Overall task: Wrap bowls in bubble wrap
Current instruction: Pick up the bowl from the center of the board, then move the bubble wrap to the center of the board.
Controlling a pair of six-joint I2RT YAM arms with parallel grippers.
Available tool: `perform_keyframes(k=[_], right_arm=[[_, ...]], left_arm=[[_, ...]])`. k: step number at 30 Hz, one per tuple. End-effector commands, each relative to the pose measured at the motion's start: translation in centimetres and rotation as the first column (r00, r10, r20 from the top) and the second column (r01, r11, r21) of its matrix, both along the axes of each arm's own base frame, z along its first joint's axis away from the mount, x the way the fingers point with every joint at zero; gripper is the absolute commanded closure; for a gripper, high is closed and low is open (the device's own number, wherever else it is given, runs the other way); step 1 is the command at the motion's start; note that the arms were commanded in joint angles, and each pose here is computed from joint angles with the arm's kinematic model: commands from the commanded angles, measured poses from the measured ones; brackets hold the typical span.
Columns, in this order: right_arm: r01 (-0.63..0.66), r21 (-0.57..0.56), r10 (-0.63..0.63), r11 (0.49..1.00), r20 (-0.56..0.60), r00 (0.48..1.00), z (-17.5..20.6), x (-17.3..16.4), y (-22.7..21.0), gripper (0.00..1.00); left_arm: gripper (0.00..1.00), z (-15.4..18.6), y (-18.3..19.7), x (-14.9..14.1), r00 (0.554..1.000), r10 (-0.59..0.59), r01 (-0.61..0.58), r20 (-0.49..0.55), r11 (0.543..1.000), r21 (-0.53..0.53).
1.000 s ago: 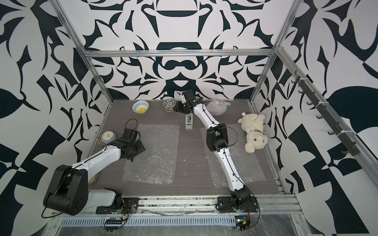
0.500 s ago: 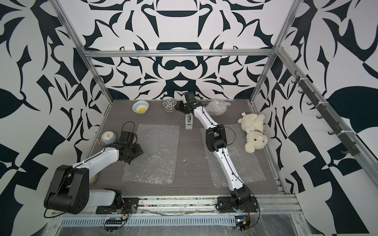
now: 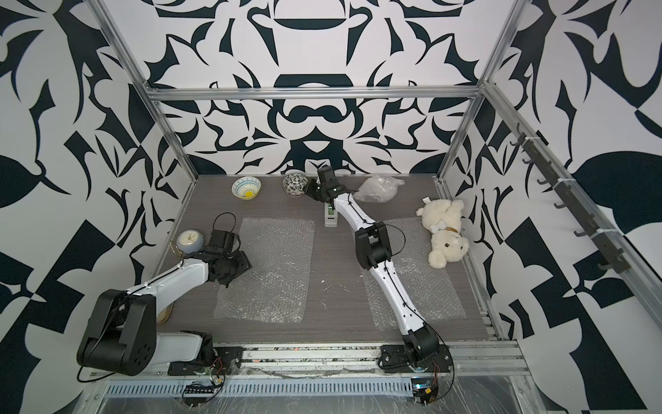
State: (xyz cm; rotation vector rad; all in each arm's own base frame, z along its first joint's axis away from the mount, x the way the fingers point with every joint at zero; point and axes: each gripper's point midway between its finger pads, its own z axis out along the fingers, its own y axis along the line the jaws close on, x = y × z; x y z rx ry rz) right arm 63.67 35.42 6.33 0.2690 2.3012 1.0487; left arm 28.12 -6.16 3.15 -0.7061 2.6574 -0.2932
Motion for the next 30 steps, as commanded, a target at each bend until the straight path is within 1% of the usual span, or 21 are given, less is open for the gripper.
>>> perform_keyframes(k=[1,5,8,11,12,13,14,15,16,17,18,19,20,23,26,30], right_arm=[[0.027,-0.020,-0.026,0.999,0.024,0.999,1.9,0.4,-1.2,0.86],[0.009,-0.024,-0.008,1.000,0.041,0.999,3.5,0.1,-1.4,1.00],[-0.016,-0.012,0.017,1.000,0.067,0.998,5.5,-0.1,-1.3,1.00],[-0.062,0.011,0.060,0.998,0.107,0.992,8.9,-0.8,-0.9,1.00],[-0.083,0.018,0.080,0.996,0.122,0.989,10.2,-1.1,-0.8,1.00],[-0.102,0.020,0.098,0.995,0.135,0.986,11.3,-1.5,-0.7,1.00],[-0.126,0.019,0.122,0.992,0.148,0.981,12.7,-2.1,-0.6,1.00],[-0.154,0.011,0.151,0.988,0.128,0.980,12.6,-3.0,-0.5,1.00],[-0.172,0.009,0.169,0.985,0.131,0.977,13.4,-3.6,-0.5,1.00],[-0.197,0.002,0.196,0.980,0.129,0.972,14.1,-4.5,-0.5,1.00],[-0.219,-0.004,0.218,0.976,0.125,0.968,14.6,-5.4,-0.6,1.00],[-0.236,-0.013,0.235,0.972,0.121,0.964,15.0,-6.2,-0.8,1.00],[-0.253,-0.018,0.254,0.967,0.126,0.959,15.9,-7.2,-1.0,1.00],[-0.291,-0.040,0.294,0.956,0.120,0.948,16.7,-9.9,-1.8,1.00],[-0.314,-0.058,0.318,0.948,0.111,0.941,17.2,-12.4,-2.7,1.00],[-0.362,-0.061,0.366,0.930,0.057,0.929,16.3,-15.8,-3.5,1.00]], left_arm=[[0.37,-0.2,0.2,-0.6,1.000,-0.007,0.007,-0.008,1.000,0.003],[0.37,0.1,0.4,-0.5,1.000,-0.003,0.003,-0.003,1.000,0.011],[0.37,0.8,0.9,-0.4,1.000,0.005,-0.006,0.008,0.999,0.035],[0.37,1.5,1.9,-0.3,1.000,0.024,-0.025,0.018,0.998,0.062],[0.37,1.5,2.4,-0.4,0.999,0.037,-0.038,0.010,0.997,0.071],[0.37,2.4,2.8,-0.2,0.998,0.049,-0.051,0.040,0.996,0.067],[0.36,2.4,3.4,-0.2,0.997,0.065,-0.068,0.036,0.995,0.069],[0.37,2.3,4.1,-0.3,0.996,0.087,-0.088,0.027,0.994,0.068],[0.37,2.2,4.5,-0.3,0.995,0.102,-0.103,0.015,0.993,0.065],[0.37,2.0,4.9,-0.3,0.993,0.116,-0.117,0.007,0.992,0.052],[0.37,1.1,5.2,-0.4,0.991,0.129,-0.127,-0.033,0.991,0.039],[0.37,0.7,5.2,-0.3,0.990,0.133,-0.132,-0.051,0.991,0.022],[0.37,0.2,5.0,-0.3,0.989,0.128,-0.128,-0.076,0.992,0.002],[0.38,-1.1,3.7,-0.4,0.987,0.094,-0.103,-0.130,0.992,-0.066],[0.41,-1.8,2.2,-0.4,0.989,0.074,-0.092,-0.128,0.985,-0.143],[0.41,-1.9,1.0,-1.6,0.988,0.078,-0.101,-0.131,0.979,-0.178]])
